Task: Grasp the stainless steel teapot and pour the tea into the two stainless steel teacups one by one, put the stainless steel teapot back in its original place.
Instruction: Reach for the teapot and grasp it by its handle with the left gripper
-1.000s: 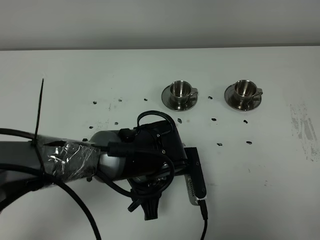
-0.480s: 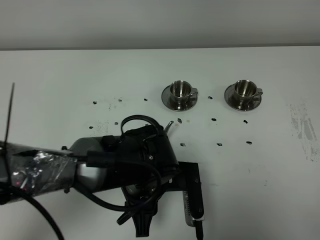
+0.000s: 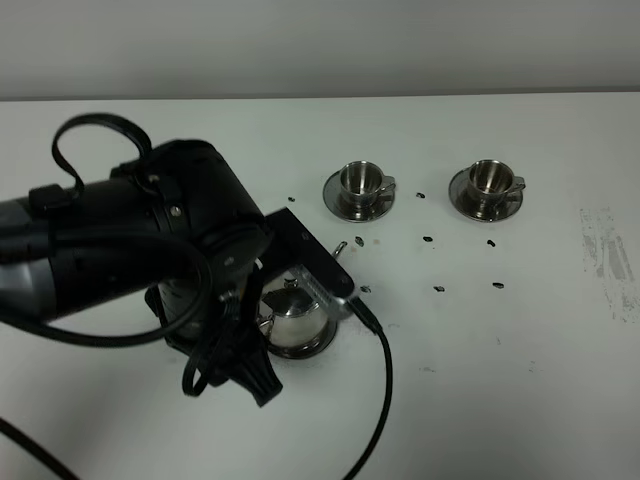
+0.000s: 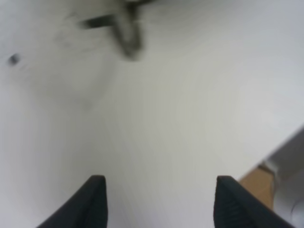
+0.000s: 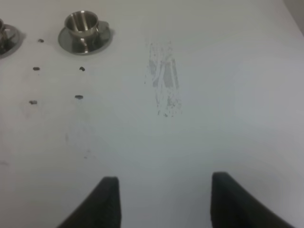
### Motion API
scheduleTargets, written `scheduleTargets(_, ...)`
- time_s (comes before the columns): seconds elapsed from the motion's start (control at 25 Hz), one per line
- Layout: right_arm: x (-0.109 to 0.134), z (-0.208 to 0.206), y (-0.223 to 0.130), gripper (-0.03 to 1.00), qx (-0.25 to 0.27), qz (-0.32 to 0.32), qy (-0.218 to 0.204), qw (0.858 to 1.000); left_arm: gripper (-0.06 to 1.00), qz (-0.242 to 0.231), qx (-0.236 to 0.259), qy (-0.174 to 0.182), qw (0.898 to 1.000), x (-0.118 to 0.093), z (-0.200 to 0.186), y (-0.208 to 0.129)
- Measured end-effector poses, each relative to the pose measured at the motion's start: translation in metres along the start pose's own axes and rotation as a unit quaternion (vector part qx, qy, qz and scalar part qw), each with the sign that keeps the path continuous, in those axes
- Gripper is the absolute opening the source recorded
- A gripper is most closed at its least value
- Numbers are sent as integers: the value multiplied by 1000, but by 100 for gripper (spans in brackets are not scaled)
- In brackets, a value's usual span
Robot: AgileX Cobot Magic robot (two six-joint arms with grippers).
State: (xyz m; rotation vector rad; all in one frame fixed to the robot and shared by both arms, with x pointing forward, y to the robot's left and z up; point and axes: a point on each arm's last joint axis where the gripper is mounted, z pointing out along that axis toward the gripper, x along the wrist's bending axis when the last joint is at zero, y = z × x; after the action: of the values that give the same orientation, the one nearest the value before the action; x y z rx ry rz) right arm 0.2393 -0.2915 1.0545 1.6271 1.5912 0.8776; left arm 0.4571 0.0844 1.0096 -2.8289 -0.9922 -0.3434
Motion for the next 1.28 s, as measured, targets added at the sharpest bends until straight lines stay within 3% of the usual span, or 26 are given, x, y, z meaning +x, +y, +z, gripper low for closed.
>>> scheduleTargets(0.16,0,0,0,42,0,0,0,1000,48,-50,-10,-12,999,18,9,11)
scheduleTargets(0.32,0,0,0,42,0,0,0,1000,48,-73,-15,-47,996,16,29,23)
scheduleTargets(0.56,0,0,0,42,0,0,0,1000,48,-86,-30,-64,994,16,47,34)
scheduleTargets(1.28,0,0,0,42,0,0,0,1000,48,-58,-36,-79,995,18,72,45)
